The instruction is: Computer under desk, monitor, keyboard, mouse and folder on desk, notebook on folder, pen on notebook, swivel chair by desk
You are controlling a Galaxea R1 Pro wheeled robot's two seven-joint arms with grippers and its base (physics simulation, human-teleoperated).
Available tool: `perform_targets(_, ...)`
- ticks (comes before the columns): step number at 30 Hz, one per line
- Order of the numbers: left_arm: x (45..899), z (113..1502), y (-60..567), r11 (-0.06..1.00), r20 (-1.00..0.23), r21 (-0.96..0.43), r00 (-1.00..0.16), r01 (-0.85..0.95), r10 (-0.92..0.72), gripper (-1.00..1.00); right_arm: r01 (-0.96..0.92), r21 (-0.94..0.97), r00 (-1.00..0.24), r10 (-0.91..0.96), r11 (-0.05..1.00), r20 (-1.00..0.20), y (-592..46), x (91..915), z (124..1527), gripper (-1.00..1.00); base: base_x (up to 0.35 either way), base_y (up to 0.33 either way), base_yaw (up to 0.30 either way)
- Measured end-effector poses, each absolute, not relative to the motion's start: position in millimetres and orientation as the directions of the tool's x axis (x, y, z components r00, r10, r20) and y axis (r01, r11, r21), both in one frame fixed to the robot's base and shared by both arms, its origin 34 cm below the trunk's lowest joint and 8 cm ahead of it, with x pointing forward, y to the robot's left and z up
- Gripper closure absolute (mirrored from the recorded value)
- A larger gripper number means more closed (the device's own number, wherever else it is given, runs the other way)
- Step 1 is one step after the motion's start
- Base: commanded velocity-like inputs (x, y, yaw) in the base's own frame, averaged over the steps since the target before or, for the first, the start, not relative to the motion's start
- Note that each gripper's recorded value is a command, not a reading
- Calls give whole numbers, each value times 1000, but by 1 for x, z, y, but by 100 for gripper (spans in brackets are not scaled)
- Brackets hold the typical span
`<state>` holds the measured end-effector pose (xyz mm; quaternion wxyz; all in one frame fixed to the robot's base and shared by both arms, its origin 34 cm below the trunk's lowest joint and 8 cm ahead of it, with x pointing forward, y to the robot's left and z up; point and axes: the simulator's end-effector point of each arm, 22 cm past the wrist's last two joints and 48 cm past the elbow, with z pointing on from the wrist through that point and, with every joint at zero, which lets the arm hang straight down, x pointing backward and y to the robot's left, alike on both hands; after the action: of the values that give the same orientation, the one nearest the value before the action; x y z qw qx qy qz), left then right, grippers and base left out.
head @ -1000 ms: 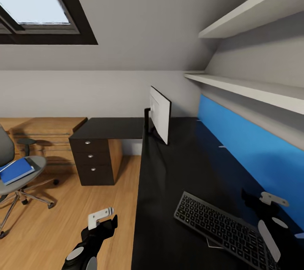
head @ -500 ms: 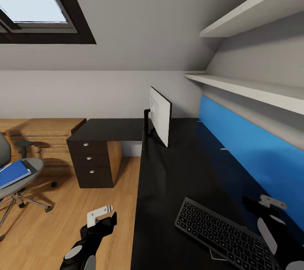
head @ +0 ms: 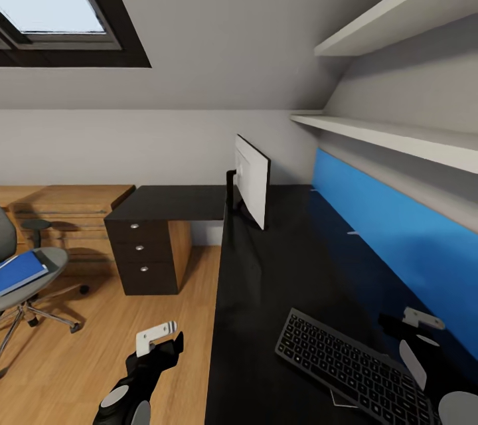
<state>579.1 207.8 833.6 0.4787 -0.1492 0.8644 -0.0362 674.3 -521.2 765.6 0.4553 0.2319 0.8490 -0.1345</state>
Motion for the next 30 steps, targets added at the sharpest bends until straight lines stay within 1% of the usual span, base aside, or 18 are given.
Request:
perform_targets(18,579,814,207,953,-817,-206,-497,-223,-293,-100,515,-17,-488,277,857,-828,-519,673,744,-100,0,0,0)
perform_targets(30,579,814,210,953,-817,-202,-497,-226,-291,-100,507,-25,-556,305,862,-773,-513,663,729,-100,0,0,0)
